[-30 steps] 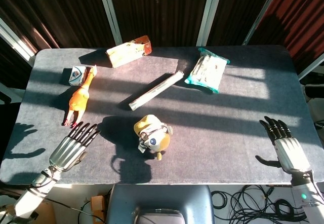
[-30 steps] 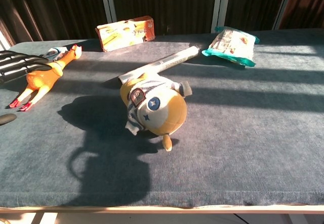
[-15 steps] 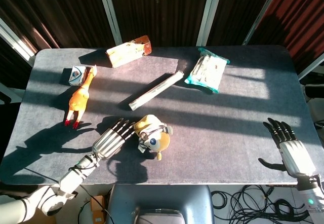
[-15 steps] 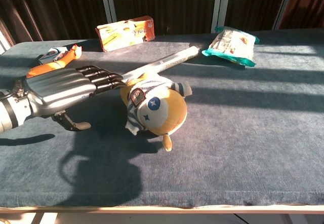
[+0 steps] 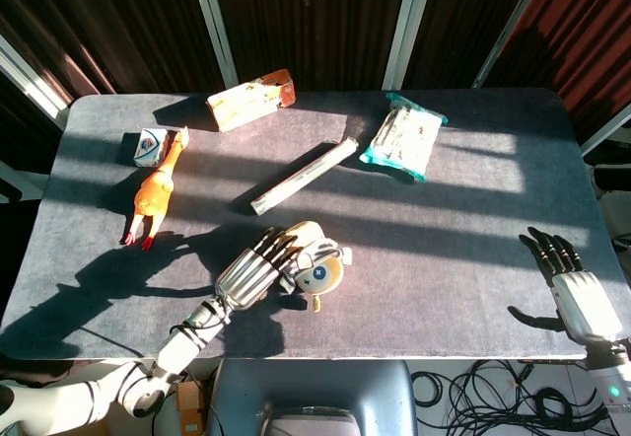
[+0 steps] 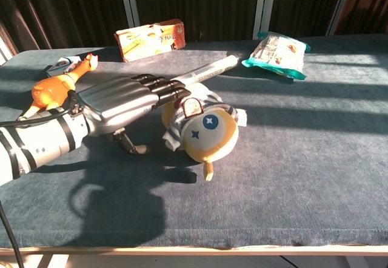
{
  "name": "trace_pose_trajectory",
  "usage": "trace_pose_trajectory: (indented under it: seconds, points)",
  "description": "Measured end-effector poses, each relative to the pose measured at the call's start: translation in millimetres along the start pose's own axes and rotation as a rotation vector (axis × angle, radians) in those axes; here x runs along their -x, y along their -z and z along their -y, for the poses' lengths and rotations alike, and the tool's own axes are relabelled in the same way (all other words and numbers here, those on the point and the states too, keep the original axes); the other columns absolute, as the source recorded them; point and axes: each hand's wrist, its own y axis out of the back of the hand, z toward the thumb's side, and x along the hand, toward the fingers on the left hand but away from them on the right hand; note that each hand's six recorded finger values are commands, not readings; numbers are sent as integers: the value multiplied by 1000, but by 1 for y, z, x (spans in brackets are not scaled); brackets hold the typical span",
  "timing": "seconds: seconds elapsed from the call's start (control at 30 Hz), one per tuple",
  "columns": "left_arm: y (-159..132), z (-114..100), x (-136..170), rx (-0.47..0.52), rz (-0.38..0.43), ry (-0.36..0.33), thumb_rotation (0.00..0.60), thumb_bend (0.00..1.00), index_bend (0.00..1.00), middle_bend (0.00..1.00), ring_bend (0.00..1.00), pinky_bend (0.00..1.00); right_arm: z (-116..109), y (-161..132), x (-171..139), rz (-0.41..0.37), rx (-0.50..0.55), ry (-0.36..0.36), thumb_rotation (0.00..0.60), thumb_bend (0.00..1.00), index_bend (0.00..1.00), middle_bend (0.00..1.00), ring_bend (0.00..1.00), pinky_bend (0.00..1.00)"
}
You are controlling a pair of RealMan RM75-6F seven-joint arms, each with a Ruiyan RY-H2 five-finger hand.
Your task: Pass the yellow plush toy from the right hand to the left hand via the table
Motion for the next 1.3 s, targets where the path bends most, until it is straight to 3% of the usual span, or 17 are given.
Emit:
trace_pose_trajectory:
  seconds: [0.33,0.5,0.6,0.67,0.77,0.83,1.0,1.3]
  points:
    - [-7,4,-27,7,-22,-62,600,217,0,0,0,157,-3,2,-1,2,15,-2,600,44,0,0,0,0]
    - [-13,16,-41,83,-36,-66,600,246,0,0,7,206,-4,3,0,8,23,0,600,44,0,0,0,0]
    - [-21,23,-45,168,-32,-54,600,266,1,49,153,318,-5,4,0,9,31,2,600,44,0,0,0,0]
    - [-25,28,-47,209,-29,-48,600,286,105,209,321,437,-6,4,-1,10,38,6,600,44,0,0,0,0]
    - [-28,34,-49,246,-31,-58,600,329,510,543,566,640,-8,5,-1,12,44,10,600,44,0,0,0,0]
    - [-28,35,-49,275,-37,-79,600,356,671,685,674,731,-8,6,-2,12,48,7,600,44,0,0,0,0]
    - [-25,35,-49,320,-52,-128,600,365,724,742,727,804,-8,6,-2,13,47,4,600,44,0,0,0,0]
    - [8,14,-28,246,-75,-137,600,365,728,746,732,811,-4,5,-2,15,28,-12,600,43,0,0,0,0]
